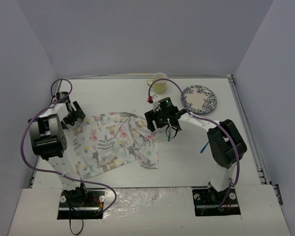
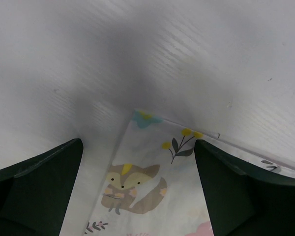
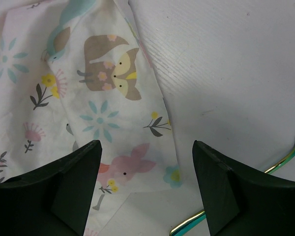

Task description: Set the dinner table for one person

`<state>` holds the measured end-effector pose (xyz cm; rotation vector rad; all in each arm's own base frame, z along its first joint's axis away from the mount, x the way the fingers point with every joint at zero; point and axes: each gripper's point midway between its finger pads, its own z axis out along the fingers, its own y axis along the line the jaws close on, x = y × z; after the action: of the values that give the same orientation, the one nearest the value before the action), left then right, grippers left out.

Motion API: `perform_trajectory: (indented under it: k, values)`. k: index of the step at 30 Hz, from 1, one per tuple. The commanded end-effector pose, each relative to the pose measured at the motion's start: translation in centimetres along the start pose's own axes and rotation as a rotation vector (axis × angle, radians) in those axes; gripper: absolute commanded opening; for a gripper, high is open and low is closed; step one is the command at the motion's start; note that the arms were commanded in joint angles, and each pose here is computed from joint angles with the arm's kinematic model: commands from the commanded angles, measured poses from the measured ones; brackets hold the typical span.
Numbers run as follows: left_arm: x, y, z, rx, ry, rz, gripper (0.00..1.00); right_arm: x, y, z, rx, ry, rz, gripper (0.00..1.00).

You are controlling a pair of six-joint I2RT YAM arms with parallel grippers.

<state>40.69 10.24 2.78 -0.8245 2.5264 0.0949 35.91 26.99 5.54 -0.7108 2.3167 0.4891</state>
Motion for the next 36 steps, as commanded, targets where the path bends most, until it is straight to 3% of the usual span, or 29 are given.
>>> perform_trajectory:
  k: [1, 7, 19, 25, 36]
  values:
    - [-1.3, -0.6, 0.2, 0.048, -0.013, 0.029, 0.93, -3.5, 0.6, -2.2, -0.023, -0.114, -0.024, 0.72]
    - [-0.2, -0.4, 1.2, 0.048, 0.039, 0.037, 0.84, -3.1, 0.3, -2.3, -0.008, -0.108, -0.02, 0.73]
    - [2.6, -0.4, 2.5, 0.053, 0.109, 0.036, 0.25, -2.6, 0.1, -2.5, 0.012, -0.103, -0.003, 0.74]
    - [2.4, -0.9, 2.2, 0.079, 0.104, 0.044, 0.01, -2.0, -0.6, -2.2, 0.03, -0.086, 0.021, 0.74]
    - [0.3, -2.0, -0.9, 0.131, 0.019, 0.056, 0.0, -0.7, -2.4, 0.0, 0.072, -0.023, 0.082, 0.75]
